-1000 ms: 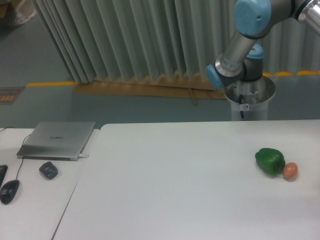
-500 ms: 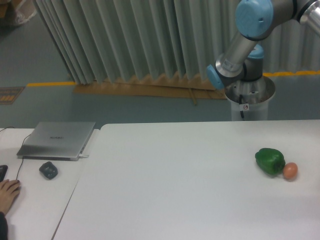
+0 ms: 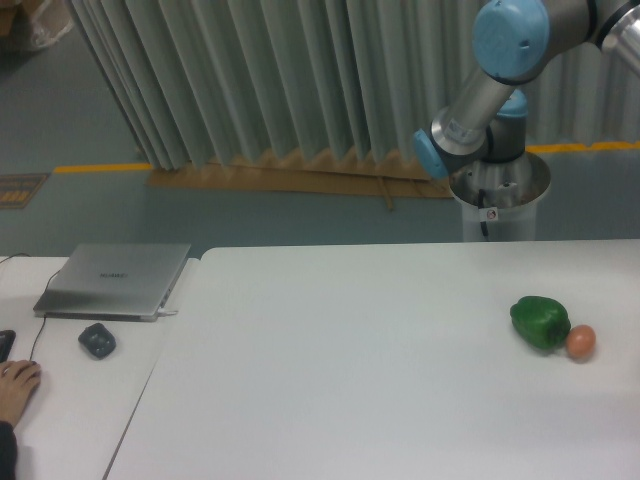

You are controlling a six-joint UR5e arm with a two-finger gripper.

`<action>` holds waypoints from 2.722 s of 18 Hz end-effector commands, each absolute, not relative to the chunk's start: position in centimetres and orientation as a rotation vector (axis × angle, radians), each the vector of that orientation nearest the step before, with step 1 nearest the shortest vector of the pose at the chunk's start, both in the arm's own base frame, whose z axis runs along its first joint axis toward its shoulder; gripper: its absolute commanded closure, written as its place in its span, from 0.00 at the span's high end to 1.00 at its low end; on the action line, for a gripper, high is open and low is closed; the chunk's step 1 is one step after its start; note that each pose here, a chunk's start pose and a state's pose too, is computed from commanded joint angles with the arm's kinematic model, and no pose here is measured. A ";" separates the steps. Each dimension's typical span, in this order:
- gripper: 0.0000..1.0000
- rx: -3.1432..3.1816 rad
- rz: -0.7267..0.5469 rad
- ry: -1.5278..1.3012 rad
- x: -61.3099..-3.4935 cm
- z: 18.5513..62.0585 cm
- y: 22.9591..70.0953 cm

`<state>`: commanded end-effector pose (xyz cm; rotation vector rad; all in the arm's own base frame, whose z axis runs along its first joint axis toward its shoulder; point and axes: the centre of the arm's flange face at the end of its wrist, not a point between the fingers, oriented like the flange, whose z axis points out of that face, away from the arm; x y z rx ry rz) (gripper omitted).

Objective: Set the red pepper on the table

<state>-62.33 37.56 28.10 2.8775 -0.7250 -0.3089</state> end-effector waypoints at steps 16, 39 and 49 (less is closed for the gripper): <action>0.39 2.905 -0.266 -0.730 -60.7 30.3 37.2; 0.39 3.066 -0.095 -0.653 -47.9 37.0 45.3; 0.39 3.161 -0.182 -0.560 -43.8 34.3 52.3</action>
